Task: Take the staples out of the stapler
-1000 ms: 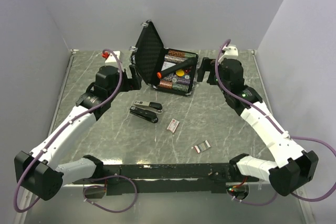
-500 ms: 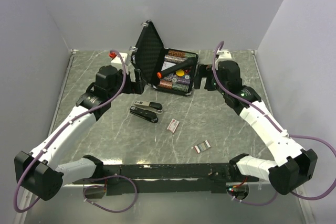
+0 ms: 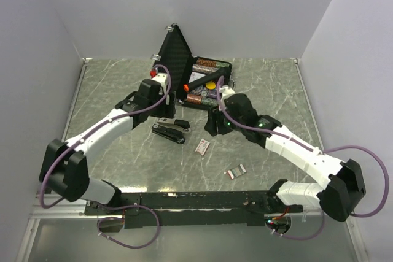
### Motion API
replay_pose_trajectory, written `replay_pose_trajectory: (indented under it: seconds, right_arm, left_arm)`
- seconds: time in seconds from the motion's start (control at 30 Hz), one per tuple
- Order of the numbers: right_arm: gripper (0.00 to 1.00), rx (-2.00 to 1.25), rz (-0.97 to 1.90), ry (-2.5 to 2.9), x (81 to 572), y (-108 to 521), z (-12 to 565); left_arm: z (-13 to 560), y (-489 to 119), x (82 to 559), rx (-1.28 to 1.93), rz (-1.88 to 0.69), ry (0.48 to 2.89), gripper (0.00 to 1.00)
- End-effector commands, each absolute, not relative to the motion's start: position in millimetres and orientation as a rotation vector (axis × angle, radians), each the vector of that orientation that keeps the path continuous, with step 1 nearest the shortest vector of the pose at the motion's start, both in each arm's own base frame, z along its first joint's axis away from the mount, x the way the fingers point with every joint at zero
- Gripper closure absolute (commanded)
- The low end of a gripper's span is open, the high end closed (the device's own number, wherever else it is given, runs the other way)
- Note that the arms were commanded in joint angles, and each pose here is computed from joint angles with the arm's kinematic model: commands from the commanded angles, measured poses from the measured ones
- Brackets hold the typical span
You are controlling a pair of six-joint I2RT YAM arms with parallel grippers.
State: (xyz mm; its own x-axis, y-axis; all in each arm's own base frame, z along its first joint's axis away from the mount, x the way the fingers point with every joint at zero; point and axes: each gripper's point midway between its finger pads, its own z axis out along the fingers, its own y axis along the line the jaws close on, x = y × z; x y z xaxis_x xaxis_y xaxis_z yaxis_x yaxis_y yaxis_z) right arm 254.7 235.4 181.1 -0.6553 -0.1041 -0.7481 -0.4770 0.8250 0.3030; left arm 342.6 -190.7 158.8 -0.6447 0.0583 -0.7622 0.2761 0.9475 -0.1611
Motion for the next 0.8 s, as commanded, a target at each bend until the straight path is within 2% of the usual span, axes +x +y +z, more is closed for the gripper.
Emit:
replay_pose_trajectory:
  seconds: [0.0, 0.07, 0.1, 0.13, 0.23, 0.43, 0.77]
  right_arm:
    - [0.53, -0.458, 0.753, 2.214, 243, 267, 180]
    - [0.76, -0.472, 0.775, 2.22, 237, 275, 177]
    - [0.85, -0.48, 0.785, 2.219, 235, 280, 175]
    - [1.0, -0.489, 0.796, 2.223, 232, 285, 173]
    - [1.0, -0.524, 0.824, 2.23, 223, 303, 167]
    - [1.0, -0.509, 0.877, 2.257, 209, 329, 149]
    - [1.0, -0.496, 0.973, 2.34, 194, 369, 124]
  left_arm:
    - [174, -194, 356, 0.103, -0.339, 2.242, 0.24]
    - [175, -193, 362, 0.058, -0.335, 2.225, 0.37]
    - [174, -193, 365, 0.034, -0.332, 2.215, 0.5]
    - [173, -192, 368, 0.013, -0.329, 2.206, 0.64]
    - [165, -196, 380, -0.04, -0.32, 2.187, 0.99]
    - [131, -199, 395, -0.082, -0.182, 2.229, 0.99]
    - [100, -209, 421, -0.109, -0.112, 2.242, 0.99]
